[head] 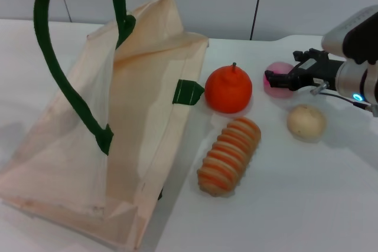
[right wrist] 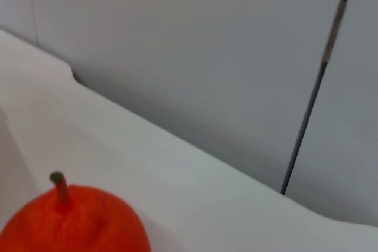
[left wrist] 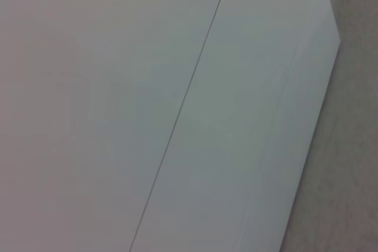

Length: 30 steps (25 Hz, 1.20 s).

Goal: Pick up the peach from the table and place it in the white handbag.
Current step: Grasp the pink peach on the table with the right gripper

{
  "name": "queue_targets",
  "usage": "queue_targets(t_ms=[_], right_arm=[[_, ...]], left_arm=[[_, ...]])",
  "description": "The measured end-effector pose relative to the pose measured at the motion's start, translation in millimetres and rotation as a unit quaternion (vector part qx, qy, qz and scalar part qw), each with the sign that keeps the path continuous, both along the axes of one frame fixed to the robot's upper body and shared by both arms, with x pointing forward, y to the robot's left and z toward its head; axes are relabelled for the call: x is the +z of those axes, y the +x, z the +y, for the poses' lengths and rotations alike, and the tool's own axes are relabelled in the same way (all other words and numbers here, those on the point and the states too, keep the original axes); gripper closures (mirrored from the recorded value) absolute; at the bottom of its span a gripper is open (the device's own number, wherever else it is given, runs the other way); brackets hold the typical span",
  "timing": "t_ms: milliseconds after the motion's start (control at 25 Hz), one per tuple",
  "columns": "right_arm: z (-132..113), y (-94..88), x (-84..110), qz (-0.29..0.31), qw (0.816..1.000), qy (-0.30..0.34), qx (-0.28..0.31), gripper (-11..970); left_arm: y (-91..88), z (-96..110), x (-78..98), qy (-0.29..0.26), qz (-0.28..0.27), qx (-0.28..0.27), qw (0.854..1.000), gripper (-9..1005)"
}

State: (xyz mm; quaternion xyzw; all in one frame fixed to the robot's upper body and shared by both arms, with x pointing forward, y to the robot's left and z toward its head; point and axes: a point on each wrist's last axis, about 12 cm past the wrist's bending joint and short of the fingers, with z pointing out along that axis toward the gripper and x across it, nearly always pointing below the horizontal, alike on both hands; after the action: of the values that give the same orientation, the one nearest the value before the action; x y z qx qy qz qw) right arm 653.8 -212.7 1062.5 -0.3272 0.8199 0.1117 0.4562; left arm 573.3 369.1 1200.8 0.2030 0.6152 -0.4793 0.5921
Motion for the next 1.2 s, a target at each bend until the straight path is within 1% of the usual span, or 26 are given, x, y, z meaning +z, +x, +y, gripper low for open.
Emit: queue_targets(t_ms=[360, 680, 880, 1000, 1200], right_arm=[[0.3, 0.4, -3.0, 0.005, 1.000, -0.020, -0.005, 69], [3.4, -1.0, -3.5, 0.006, 0.999, -0.036, 0.020, 69], [5.3, -0.8, -2.9, 0.005, 0.999, -0.040, 0.027, 242], [5.8, -0.7, -2.0, 0.004, 0.999, -0.032, 0.025, 376], [1.9, -2.3, 1.1, 0.001, 1.000, -0.001, 0.025, 423]], left_arm=[[-0.1, -0.2, -0.3, 0.000, 0.000, 0.000, 1.000, 877], [-0.6, 0.6, -0.5, -0.001, 0.000, 0.002, 1.000, 877], [-0.4, 1.3, 0.0, -0.001, -0.001, 0.003, 1.000, 876], [-0.9, 1.7, -0.4, -0.001, 0.000, 0.004, 1.000, 876], [-1.9, 3.5, -0.7, -0.002, -0.001, 0.006, 1.000, 876]])
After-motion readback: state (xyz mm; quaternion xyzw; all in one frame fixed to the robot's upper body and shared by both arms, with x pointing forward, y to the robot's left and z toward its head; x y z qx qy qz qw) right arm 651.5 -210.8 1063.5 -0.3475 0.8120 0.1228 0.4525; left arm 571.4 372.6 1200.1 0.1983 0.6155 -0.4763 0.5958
